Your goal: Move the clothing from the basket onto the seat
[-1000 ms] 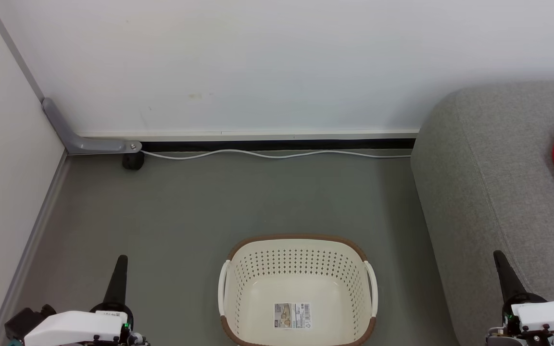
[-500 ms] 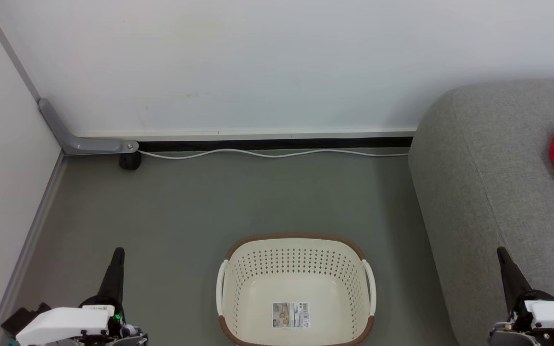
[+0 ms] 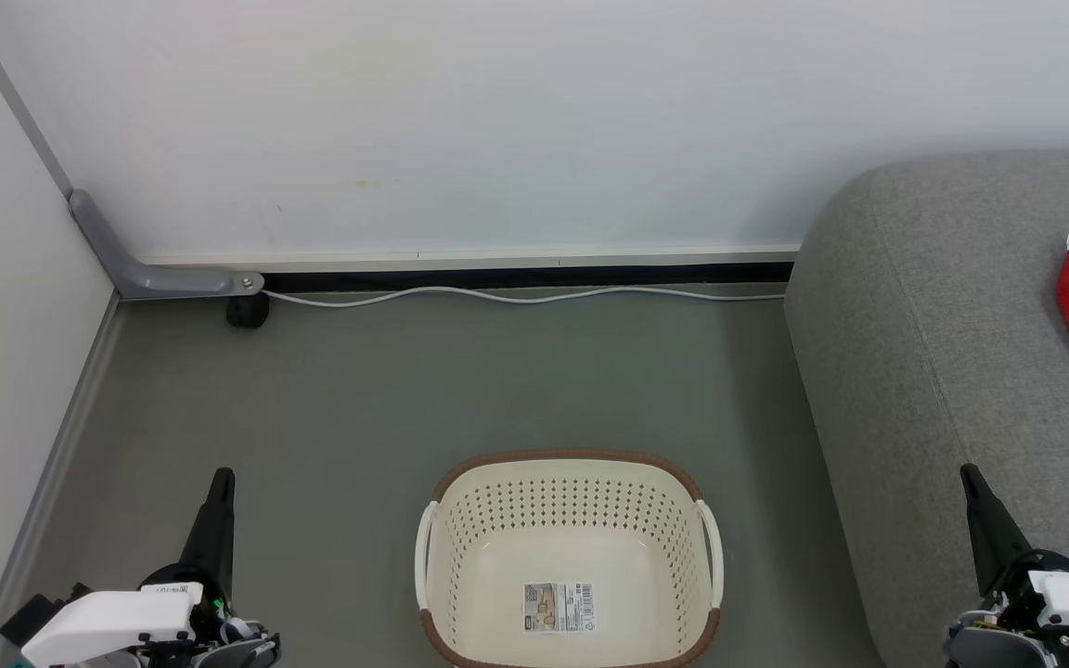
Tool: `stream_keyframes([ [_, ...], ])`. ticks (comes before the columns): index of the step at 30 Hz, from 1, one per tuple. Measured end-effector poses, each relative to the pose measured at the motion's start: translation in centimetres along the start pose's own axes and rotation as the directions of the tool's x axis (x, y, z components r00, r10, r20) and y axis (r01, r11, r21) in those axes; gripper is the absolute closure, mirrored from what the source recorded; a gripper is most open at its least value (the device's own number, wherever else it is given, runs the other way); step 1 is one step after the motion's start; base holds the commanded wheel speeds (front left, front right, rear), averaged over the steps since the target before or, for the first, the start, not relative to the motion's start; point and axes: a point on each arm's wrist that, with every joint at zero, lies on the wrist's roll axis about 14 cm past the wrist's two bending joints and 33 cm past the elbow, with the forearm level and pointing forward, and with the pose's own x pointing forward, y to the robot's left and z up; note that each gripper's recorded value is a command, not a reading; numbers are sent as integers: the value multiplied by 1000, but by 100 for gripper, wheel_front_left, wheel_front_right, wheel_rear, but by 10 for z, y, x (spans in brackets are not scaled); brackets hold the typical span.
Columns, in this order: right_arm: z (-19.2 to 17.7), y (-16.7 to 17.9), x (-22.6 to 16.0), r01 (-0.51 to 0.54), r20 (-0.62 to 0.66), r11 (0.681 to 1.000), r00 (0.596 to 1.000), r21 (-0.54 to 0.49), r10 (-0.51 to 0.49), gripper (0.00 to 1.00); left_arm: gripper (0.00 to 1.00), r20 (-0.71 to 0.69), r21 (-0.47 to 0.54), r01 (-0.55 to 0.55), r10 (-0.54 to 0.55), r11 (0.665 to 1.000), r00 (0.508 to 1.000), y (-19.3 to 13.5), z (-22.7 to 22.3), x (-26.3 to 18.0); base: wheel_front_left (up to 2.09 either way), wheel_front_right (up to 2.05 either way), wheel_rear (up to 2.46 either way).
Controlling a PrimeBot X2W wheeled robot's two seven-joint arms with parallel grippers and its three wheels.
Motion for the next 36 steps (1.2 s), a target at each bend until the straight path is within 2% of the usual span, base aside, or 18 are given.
stream_keyframes([
  [36,0,1,1,-3,0,1000,1000,0,3,100,100,-3,0,3,-3,1000,1000,-1,0,1,0,0,0],
])
